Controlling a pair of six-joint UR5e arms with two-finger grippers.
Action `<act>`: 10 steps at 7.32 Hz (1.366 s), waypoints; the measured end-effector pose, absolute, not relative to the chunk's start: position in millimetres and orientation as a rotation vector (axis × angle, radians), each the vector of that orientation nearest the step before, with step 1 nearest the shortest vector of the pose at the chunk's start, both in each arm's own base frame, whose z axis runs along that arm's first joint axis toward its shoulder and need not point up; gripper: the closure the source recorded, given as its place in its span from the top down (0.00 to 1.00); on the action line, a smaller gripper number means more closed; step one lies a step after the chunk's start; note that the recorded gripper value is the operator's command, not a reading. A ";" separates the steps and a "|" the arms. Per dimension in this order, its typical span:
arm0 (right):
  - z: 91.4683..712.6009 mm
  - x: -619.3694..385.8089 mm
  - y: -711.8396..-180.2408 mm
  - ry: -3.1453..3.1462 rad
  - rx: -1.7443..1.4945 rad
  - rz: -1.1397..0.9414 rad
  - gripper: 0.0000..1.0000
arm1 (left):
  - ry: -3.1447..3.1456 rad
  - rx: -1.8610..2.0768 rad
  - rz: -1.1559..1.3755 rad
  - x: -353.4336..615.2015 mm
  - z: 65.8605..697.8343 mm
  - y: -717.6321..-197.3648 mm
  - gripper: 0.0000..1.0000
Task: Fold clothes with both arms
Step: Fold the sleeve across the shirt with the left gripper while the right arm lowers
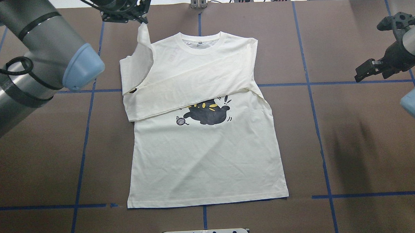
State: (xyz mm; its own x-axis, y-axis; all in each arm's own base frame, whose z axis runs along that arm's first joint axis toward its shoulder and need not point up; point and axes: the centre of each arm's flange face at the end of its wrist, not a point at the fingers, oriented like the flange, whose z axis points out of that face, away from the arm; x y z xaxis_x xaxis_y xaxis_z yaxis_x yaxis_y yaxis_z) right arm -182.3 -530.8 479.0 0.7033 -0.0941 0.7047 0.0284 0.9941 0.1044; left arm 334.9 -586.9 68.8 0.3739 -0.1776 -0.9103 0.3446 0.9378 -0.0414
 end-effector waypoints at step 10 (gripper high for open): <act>461.4 -218.0 -555.2 -0.810 0.070 -0.039 1.00 | 1.292 0.172 -0.446 673.6 61.6 -533.6 1.00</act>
State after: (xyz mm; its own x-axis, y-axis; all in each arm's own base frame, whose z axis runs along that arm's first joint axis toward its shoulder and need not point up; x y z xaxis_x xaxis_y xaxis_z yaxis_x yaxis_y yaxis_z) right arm -218.0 -555.2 461.4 0.6893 -0.0612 0.7219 0.0077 0.9970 0.0772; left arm 673.6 -533.6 61.6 0.2049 -0.2232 -0.9530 0.4123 0.9027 -0.1228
